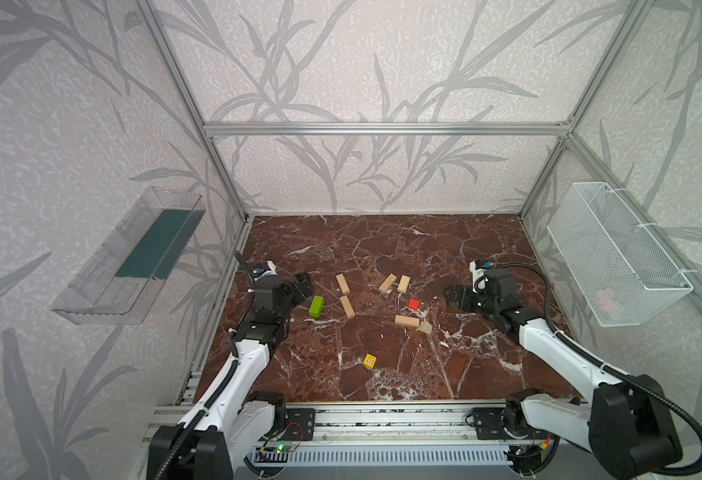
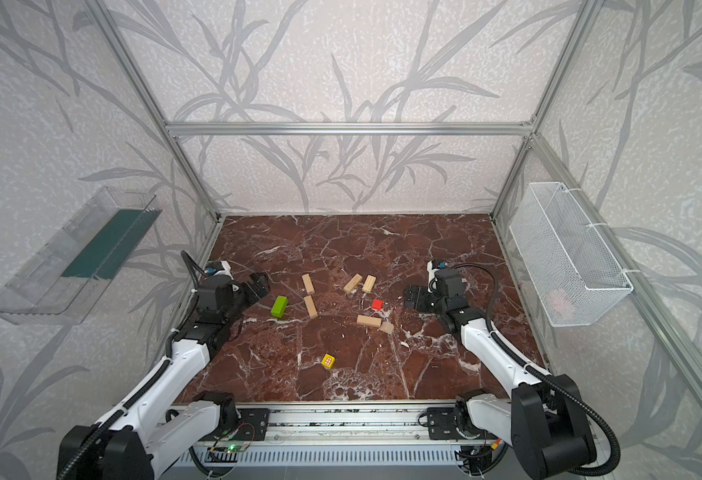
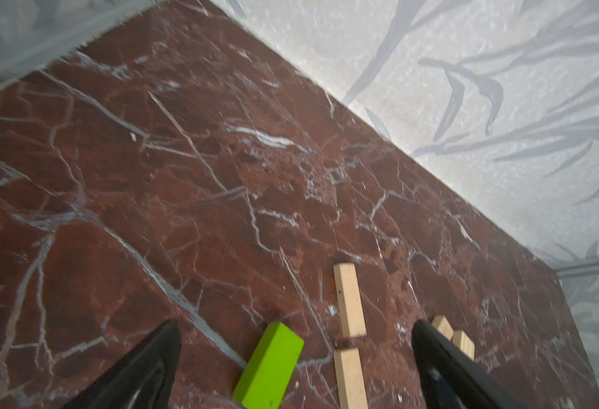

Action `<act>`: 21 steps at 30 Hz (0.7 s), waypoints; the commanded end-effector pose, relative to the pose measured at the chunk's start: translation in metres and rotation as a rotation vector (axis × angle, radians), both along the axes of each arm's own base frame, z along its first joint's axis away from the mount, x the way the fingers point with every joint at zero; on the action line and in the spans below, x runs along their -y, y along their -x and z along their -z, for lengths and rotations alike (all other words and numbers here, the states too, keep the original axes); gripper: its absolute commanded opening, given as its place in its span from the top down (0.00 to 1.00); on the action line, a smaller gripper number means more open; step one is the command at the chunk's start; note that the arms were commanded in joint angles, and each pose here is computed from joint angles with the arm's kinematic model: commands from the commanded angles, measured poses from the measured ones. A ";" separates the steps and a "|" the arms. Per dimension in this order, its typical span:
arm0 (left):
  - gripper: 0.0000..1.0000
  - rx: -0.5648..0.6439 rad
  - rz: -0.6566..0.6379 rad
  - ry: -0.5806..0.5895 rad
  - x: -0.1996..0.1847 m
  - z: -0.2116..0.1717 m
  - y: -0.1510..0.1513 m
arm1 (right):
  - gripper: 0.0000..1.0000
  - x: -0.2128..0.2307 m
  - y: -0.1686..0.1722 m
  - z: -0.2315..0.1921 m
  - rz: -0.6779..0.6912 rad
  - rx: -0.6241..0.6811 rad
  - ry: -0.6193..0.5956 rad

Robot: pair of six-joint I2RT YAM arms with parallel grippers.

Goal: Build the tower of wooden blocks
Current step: 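Move both grippers forward over the scattered wooden blocks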

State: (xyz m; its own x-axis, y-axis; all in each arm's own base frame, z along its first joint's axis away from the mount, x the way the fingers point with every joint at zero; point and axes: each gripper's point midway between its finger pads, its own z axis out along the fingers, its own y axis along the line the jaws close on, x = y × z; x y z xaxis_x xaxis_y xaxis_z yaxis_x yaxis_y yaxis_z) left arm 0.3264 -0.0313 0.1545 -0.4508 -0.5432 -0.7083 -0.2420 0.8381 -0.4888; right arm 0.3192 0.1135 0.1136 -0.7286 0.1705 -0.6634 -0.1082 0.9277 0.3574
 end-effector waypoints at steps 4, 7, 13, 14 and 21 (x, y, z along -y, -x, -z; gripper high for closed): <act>0.01 -0.133 0.089 0.009 0.037 0.017 0.024 | 0.01 -0.038 0.023 -0.009 -0.157 0.015 0.070; 0.01 -0.177 0.143 0.007 0.056 0.024 0.031 | 0.01 -0.054 0.034 -0.005 -0.229 0.001 0.093; 0.07 -0.253 0.209 -0.030 0.086 0.038 0.034 | 0.01 -0.090 0.058 0.003 -0.386 0.011 0.115; 0.08 -0.266 0.218 -0.035 0.089 0.039 0.034 | 0.01 -0.093 0.060 0.004 -0.405 0.015 0.120; 0.17 -0.354 0.263 -0.115 0.112 0.055 0.026 | 0.01 -0.123 0.075 0.011 -0.537 0.058 0.106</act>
State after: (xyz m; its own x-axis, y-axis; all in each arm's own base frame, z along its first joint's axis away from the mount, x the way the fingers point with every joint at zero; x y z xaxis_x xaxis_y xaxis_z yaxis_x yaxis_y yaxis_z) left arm 0.2983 -0.1448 0.1011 -0.7833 -0.3189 -0.5337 -0.1293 0.9232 -0.3618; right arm 0.2469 0.2273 0.1045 -0.6893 -0.2522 -0.6792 -0.5451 0.7981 0.2569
